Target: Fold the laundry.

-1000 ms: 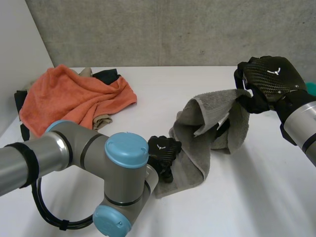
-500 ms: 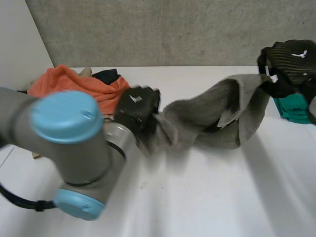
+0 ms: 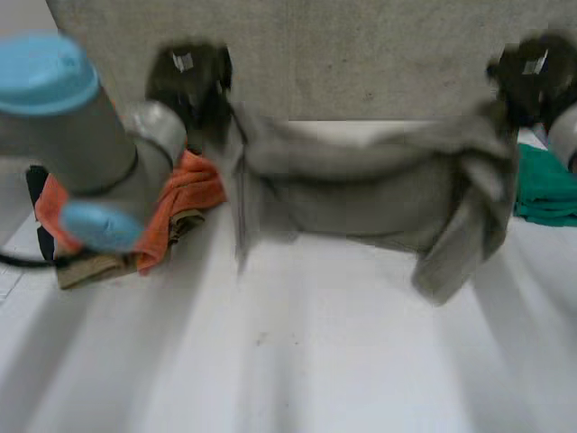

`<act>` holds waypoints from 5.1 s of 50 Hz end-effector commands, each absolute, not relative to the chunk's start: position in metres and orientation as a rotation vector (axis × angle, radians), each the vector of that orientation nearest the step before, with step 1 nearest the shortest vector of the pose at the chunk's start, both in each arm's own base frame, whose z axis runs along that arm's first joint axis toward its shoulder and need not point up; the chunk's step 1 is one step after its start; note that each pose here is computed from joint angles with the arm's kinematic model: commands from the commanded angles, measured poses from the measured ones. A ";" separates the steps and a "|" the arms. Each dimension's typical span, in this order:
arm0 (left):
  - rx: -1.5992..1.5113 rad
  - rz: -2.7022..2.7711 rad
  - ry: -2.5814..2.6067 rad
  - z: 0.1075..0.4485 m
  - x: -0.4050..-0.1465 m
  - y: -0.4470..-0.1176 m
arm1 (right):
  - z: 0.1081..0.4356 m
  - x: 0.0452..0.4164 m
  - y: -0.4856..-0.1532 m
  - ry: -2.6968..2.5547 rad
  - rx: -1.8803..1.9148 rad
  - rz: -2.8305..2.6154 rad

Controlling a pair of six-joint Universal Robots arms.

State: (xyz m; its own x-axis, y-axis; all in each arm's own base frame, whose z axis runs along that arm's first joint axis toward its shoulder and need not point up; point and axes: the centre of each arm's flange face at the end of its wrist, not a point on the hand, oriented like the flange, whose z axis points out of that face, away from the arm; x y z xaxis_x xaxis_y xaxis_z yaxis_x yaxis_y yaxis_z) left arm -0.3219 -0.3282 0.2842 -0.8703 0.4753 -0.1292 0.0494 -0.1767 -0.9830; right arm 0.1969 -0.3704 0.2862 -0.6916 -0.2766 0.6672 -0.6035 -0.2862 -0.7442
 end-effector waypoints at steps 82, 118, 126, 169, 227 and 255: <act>-0.553 2.022 -2.108 0.204 -0.290 -0.338 | 0.122 0.123 -0.302 -2.476 1.119 1.690; -0.573 1.941 -2.180 0.189 -0.285 -0.324 | 0.120 0.139 -0.340 -2.312 1.193 1.805; -0.587 1.883 -2.236 0.186 -0.282 -0.318 | 0.131 0.140 -0.352 -2.282 1.126 1.820; -0.610 1.780 -2.321 0.193 -0.266 -0.285 | 0.134 0.145 -0.304 -2.559 1.162 1.663; -0.608 1.786 -2.318 0.193 -0.267 -0.285 | 0.123 0.153 -0.350 -2.329 1.153 1.763; -1.102 1.451 -2.531 0.186 -0.234 -0.200 | 0.233 0.144 -0.269 -2.279 1.459 1.370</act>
